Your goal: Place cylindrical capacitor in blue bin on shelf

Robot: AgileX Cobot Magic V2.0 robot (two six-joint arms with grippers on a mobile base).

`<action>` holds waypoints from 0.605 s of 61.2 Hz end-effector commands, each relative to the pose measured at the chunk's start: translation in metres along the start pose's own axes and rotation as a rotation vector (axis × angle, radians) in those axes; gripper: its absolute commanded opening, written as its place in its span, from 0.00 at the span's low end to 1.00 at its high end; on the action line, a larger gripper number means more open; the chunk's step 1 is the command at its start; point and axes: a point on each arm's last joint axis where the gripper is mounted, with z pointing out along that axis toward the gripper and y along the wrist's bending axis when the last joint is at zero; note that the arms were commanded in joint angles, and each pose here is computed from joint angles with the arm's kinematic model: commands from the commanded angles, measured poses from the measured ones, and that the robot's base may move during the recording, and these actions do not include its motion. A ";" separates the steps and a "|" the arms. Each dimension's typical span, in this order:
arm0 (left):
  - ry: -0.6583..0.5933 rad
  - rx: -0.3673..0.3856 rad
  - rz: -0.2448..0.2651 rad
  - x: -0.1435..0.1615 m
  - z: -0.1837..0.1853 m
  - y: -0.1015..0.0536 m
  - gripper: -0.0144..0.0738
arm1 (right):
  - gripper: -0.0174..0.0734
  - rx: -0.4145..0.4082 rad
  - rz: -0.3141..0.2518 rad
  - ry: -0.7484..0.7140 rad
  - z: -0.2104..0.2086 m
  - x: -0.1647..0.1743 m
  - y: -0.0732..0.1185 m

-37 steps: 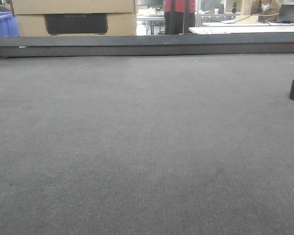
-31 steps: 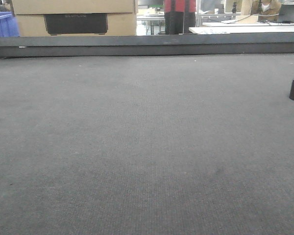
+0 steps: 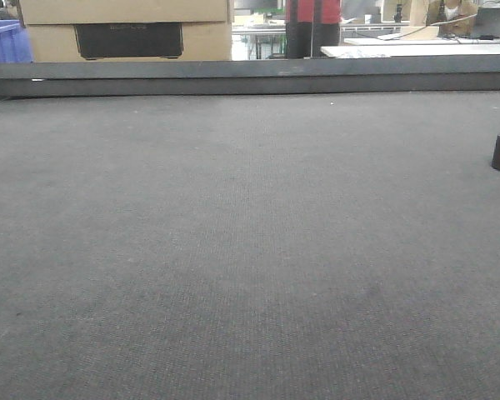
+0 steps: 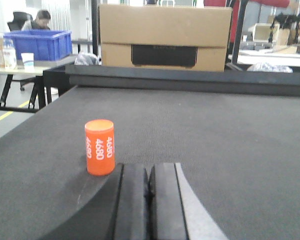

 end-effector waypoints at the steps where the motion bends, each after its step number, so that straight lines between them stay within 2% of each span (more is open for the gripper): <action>1: -0.055 -0.002 -0.002 -0.005 -0.001 0.000 0.04 | 0.06 0.002 0.002 -0.034 0.000 -0.003 0.000; 26: -0.128 0.001 -0.001 -0.012 -0.001 0.000 0.04 | 0.06 0.011 0.003 -0.127 -0.001 -0.011 -0.001; 31: -0.146 0.001 -0.001 -0.018 -0.002 0.000 0.04 | 0.06 0.009 0.031 -0.115 -0.001 -0.010 -0.001; 37: -0.177 -0.001 0.006 -0.040 -0.006 0.000 0.04 | 0.06 0.005 0.048 -0.178 -0.007 -0.039 -0.002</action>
